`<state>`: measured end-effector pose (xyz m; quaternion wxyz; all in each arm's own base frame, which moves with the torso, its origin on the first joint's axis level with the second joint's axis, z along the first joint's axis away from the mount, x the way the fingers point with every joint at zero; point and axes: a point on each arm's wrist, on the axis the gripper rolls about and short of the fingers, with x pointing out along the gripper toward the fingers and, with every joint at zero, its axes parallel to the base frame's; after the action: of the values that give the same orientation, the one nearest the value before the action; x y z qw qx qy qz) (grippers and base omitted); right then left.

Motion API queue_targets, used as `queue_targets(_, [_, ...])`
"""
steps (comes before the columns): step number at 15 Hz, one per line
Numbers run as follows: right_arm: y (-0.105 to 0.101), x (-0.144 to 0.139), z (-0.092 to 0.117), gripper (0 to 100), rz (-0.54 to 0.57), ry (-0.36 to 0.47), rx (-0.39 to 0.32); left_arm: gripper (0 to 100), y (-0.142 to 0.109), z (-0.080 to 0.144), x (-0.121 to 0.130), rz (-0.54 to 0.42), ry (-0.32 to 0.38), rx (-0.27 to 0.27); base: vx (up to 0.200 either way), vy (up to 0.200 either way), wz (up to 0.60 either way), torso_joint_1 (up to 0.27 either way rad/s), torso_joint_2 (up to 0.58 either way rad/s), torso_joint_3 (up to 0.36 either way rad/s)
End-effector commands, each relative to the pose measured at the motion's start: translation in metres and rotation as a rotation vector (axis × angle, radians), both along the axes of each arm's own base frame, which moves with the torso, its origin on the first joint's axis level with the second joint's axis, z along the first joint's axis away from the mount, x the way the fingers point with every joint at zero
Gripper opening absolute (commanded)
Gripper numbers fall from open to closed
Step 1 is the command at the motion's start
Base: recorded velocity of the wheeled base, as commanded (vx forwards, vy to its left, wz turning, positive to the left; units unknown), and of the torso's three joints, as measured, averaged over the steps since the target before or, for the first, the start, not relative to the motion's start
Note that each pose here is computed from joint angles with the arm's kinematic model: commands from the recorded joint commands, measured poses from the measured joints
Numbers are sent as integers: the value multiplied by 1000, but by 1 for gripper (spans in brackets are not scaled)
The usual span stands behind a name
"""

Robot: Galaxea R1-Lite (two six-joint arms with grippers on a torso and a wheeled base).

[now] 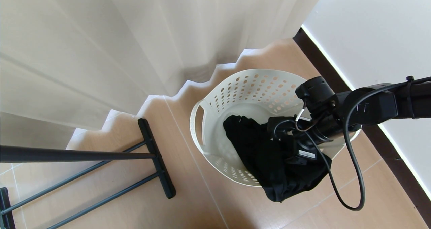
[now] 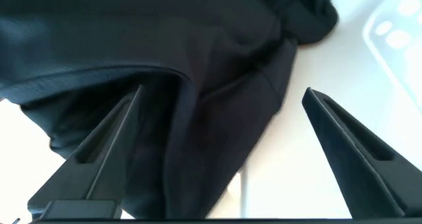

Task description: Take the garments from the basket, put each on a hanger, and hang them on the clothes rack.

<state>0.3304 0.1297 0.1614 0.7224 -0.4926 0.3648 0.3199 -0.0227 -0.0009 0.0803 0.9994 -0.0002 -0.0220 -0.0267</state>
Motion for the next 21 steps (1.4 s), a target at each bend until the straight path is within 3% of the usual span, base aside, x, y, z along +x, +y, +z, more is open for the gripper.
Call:
queue_targets(1, [2,3,-6,100,3,11,-6,100,0,0,0,0,0,0,0,0,0,0,0,0])
queue_targets(5, [4,8,-17,100,-16,25,-44,100,0,0,0,0,0,0,0,0,0,0,0,0])
queue_targets(13, [12,28,-33,100,-17,37,-46,100,0,0,0,0,0,0,0,0,0,0,0,0])
queue_targets(14, [13,31,-33,0,-17,32,-43,100,0,0,0,0,0,0,0,0,0,0,0,0])
queue_targets(18, [14,34,-29,0,-25,16,-31,100,0,0,0,0,0,0,0,0,0,0,0,0])
queue_targets(21, [13,30,-15,0,-140,-3,53,100,0,0,0,0,0,0,0,0,0,0,0,0])
